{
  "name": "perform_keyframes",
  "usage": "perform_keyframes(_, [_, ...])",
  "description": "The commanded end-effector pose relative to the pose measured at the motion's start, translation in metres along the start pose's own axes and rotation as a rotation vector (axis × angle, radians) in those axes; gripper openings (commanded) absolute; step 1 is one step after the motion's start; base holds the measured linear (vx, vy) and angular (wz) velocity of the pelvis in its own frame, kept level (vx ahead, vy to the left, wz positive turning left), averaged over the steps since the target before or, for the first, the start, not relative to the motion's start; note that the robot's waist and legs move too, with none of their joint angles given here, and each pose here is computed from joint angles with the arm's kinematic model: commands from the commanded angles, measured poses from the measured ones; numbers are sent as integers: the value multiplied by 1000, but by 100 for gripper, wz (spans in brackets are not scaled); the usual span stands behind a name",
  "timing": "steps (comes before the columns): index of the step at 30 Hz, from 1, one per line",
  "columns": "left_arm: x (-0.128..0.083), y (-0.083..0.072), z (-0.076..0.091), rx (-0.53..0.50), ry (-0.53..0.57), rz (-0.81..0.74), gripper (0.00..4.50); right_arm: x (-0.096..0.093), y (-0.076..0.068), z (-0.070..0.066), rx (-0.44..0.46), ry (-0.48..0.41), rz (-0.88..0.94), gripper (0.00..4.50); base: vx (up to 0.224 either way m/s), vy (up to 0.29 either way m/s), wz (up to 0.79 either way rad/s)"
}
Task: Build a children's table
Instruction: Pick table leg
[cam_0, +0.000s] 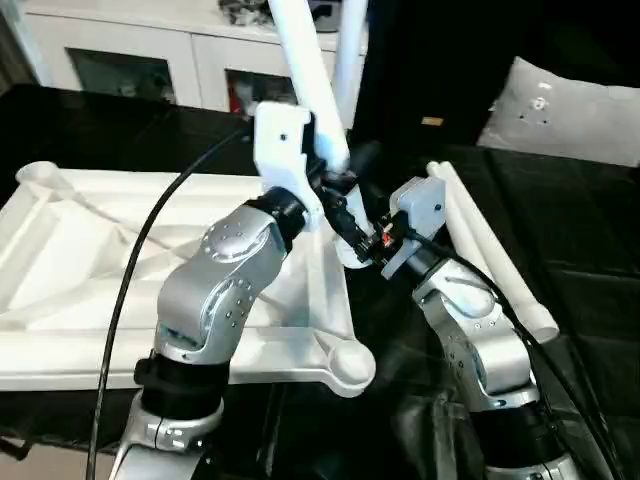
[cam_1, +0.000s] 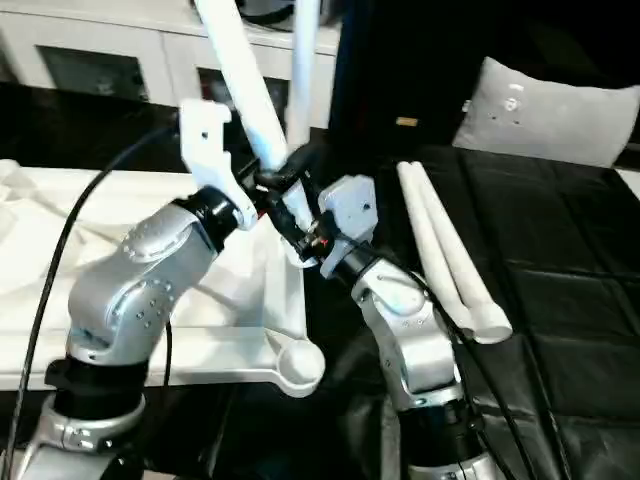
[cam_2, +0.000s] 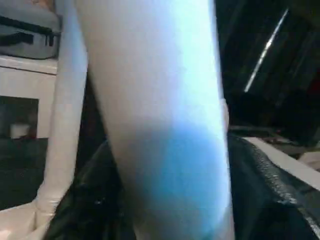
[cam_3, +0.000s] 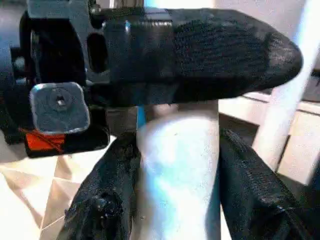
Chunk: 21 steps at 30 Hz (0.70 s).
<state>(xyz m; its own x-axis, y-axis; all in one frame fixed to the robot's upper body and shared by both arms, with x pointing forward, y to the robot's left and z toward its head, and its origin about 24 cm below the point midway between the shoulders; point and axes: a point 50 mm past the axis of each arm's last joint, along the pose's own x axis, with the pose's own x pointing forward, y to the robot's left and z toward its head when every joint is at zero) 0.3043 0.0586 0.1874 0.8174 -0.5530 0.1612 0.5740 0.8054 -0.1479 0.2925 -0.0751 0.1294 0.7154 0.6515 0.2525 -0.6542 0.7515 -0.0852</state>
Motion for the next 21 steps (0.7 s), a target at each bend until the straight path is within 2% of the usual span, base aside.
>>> perform_keyframes(1, [2,-8,0,13,-16,-22,244,-2,-2,-1,-10,-9,-24,188,0,0,0])
perform_keyframes(2, [2,-9,0,11,-20,-23,243,-2,-2,-2,-11,-10,-24,188,0,0,0])
perform_keyframes(4, [2,-10,-1,11,-27,-22,213,-1,-2,-3,-13,-14,-27,188,0,0,0])
perform_keyframes(8, [3,-10,-1,-2,-37,-20,197,-1,-4,-3,-13,-22,-36,187,0,0,0])
perform_keyframes(14, [3,-9,-1,-88,-57,-6,193,0,-6,-3,-17,-26,-42,187,0,0,0])
perform_keyframes(21, [5,0,2,-93,-52,25,191,3,-5,-5,4,0,-15,187,0,0,0])
